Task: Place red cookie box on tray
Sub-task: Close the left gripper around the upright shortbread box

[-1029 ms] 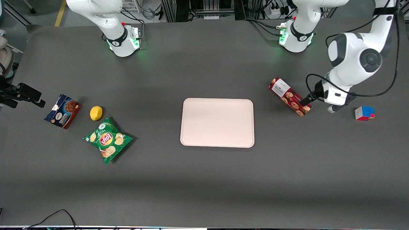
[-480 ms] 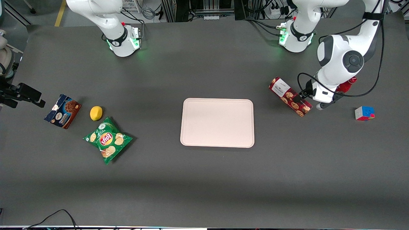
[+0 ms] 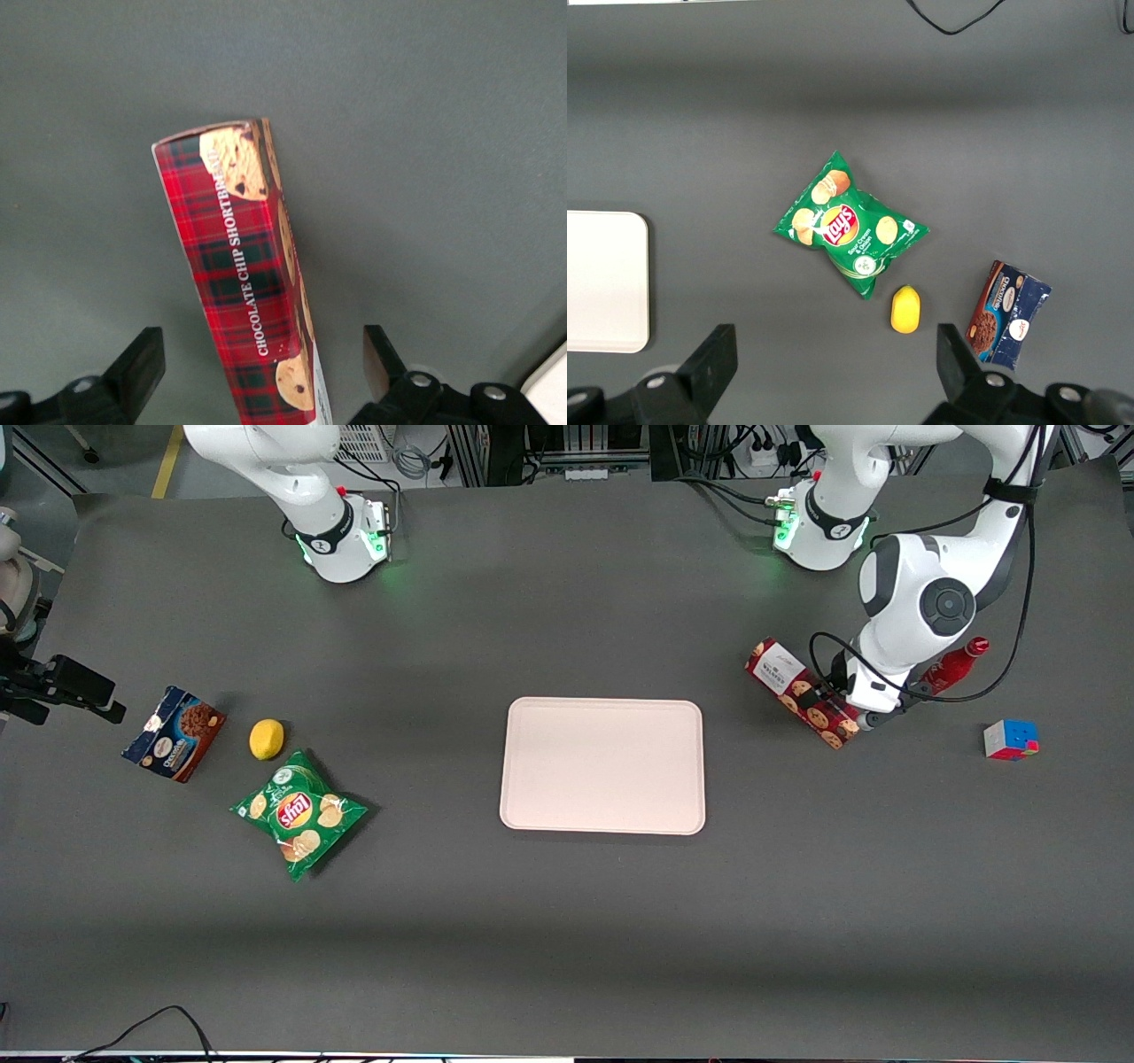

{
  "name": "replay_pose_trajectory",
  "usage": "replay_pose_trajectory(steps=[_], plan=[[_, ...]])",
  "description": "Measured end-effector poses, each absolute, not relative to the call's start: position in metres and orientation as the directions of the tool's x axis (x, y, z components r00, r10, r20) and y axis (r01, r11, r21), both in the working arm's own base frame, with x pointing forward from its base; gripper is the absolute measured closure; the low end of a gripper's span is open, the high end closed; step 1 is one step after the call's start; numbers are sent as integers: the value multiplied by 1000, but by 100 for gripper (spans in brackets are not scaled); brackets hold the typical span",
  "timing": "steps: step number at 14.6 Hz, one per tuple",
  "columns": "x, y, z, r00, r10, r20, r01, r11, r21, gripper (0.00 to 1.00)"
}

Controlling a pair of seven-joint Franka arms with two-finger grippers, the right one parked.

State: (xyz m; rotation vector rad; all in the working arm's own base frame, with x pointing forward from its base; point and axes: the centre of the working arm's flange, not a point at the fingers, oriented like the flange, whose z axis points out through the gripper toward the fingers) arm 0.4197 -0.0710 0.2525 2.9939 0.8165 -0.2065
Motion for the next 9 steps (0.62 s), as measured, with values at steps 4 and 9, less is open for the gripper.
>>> replay_pose_trajectory(steps=[4, 9], plan=[[407, -92, 244, 847, 517, -125, 520, -854, -11, 0], [404, -105, 220, 880, 463, -105, 466, -885, 7, 0]])
